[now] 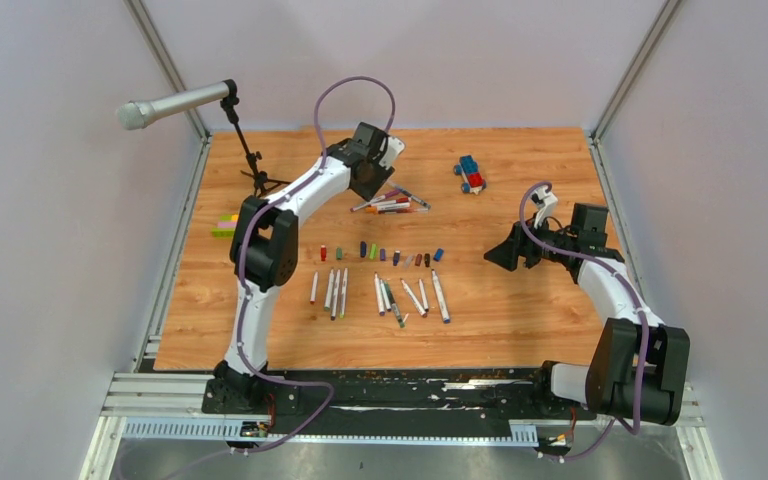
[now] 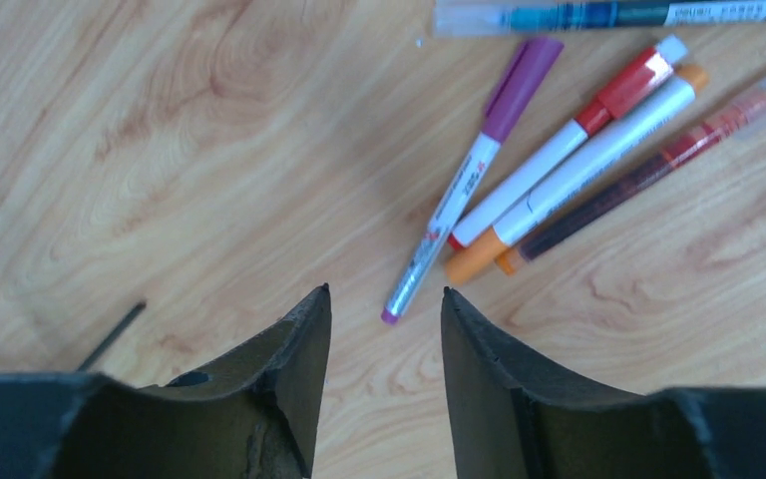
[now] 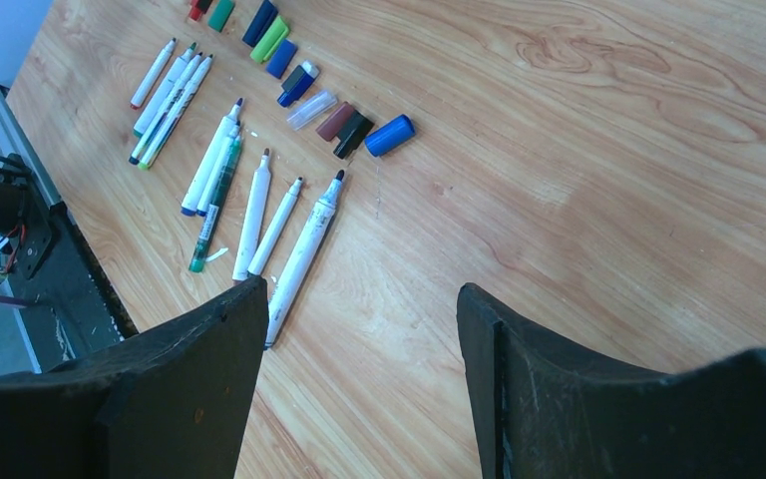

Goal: Open the pen caps
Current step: Pick up the pen from the center of the board.

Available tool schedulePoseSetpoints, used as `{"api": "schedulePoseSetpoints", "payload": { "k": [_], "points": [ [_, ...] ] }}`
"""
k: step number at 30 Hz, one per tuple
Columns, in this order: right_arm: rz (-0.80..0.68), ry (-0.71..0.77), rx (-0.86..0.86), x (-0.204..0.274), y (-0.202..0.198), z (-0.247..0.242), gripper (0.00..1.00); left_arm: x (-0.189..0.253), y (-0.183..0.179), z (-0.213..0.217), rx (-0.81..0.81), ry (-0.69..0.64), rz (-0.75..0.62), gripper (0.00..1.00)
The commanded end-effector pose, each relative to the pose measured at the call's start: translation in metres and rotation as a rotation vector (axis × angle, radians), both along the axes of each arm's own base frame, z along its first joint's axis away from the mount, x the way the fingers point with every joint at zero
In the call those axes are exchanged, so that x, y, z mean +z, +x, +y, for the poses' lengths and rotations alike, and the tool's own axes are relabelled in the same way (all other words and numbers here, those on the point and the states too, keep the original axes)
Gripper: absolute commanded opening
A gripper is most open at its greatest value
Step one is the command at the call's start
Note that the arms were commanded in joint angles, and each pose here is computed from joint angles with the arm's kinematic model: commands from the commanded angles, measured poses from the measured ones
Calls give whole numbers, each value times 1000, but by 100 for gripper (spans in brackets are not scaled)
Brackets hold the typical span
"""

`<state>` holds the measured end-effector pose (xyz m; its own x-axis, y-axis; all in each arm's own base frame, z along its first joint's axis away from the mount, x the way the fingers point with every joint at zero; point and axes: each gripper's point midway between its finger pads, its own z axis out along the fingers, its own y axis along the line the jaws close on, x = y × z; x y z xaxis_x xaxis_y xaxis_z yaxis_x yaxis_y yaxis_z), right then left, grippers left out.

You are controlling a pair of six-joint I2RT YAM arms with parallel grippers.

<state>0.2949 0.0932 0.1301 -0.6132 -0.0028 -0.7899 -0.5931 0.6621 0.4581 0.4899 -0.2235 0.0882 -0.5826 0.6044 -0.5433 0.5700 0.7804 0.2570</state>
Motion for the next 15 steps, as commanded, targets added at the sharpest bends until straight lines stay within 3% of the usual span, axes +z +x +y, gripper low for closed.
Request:
{"api": "schedulePoseSetpoints", "payload": {
  "k": [1, 15],
  "points": [
    [-70, 6, 31, 17, 9, 1, 70, 2, 14, -3, -64, -2, 15, 49],
    [-61, 15, 37, 16, 9, 2, 70, -30, 27, -28, -148, -61, 50, 40]
  ]
}}
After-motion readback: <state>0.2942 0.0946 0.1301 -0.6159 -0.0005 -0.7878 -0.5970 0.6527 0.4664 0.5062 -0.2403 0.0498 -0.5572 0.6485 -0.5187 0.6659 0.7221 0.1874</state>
